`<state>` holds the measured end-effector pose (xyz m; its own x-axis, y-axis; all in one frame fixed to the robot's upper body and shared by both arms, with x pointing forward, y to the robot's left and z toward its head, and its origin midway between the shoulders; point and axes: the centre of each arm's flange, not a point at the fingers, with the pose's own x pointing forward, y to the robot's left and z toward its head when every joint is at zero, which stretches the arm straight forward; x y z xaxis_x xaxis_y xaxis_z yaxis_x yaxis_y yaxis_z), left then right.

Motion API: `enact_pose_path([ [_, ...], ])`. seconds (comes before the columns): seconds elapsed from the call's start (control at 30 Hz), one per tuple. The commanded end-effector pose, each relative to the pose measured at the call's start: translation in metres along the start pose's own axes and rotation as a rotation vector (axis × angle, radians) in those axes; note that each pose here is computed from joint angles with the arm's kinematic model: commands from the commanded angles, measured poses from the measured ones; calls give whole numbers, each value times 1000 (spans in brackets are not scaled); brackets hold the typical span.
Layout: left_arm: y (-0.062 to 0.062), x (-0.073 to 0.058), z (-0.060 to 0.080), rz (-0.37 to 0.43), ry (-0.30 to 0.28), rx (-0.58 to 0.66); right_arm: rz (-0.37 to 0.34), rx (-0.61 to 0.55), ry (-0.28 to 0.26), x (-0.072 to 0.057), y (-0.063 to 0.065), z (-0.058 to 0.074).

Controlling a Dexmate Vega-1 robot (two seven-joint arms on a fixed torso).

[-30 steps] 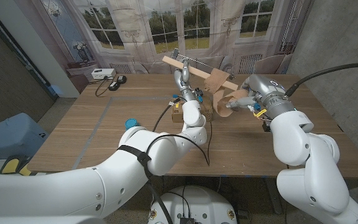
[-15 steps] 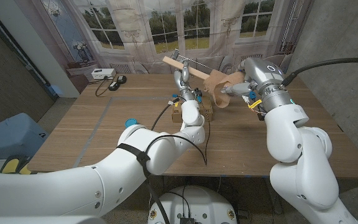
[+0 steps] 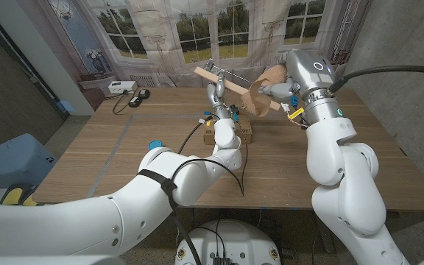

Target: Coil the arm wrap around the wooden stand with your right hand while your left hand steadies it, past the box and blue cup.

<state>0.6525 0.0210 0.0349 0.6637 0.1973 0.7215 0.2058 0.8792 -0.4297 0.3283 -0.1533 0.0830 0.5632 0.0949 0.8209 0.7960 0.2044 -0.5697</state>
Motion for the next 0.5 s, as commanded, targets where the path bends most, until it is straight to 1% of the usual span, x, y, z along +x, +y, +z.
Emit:
enact_pose_path([
  [0.03,1,2,-3,-66,14,34,-105,-39,-37,12,-4,8],
  [0.27,2,6,-5,-118,36,35,-141,-40,-42,21,-6,6],
  [0.47,3,13,-7,-179,62,3,-130,-50,-39,33,-4,8],
  [0.5,3,16,-6,-203,64,-1,-120,-54,-40,36,-4,8],
])
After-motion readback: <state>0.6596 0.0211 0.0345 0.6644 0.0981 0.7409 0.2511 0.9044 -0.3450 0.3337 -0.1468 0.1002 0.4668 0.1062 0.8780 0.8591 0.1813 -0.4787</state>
